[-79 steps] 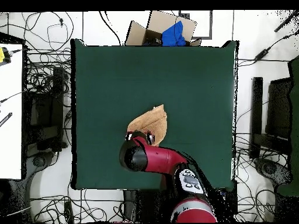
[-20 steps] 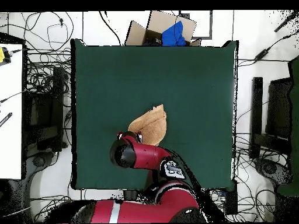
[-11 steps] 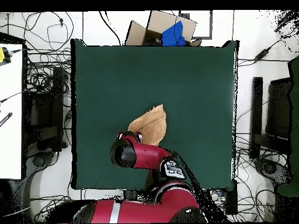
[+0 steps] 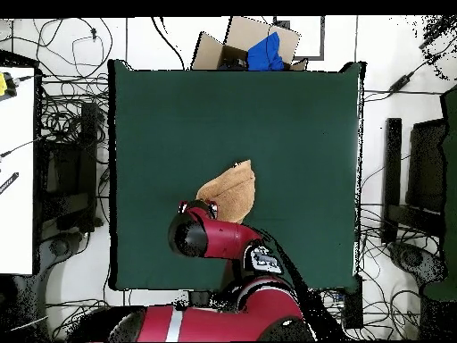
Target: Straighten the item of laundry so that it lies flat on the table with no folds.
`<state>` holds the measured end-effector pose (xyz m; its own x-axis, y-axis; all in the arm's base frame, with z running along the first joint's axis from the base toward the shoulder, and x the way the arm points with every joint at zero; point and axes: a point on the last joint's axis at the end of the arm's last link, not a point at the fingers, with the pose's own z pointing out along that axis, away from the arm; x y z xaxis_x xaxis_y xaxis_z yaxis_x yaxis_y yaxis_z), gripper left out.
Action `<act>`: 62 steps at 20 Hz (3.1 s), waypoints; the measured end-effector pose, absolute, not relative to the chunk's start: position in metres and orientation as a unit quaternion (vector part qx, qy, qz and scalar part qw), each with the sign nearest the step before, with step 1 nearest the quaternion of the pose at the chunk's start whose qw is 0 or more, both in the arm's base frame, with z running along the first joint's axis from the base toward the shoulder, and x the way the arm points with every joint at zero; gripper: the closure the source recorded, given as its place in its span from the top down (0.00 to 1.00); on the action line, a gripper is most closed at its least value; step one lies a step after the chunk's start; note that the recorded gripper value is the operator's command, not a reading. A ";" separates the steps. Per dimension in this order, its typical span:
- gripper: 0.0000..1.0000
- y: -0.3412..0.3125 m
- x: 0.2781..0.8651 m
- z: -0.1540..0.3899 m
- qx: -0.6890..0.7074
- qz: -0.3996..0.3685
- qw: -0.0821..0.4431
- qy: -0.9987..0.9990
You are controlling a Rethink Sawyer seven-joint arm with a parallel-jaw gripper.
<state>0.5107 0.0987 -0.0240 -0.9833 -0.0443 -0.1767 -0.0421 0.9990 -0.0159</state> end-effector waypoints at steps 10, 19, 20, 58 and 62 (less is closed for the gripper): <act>0.00 0.098 0.514 -0.017 -0.022 -0.007 0.095 0.995; 0.00 0.094 0.522 0.027 -0.015 -0.002 0.105 0.994; 0.00 0.093 0.523 0.031 -0.014 0.000 0.104 0.994; 0.00 0.158 0.527 0.109 -0.016 0.054 0.074 0.996; 0.00 0.172 0.526 0.111 -0.021 0.059 0.067 0.996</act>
<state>0.5264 0.1724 0.1106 -0.9902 -0.0341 -0.1354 -0.0497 0.9922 0.1141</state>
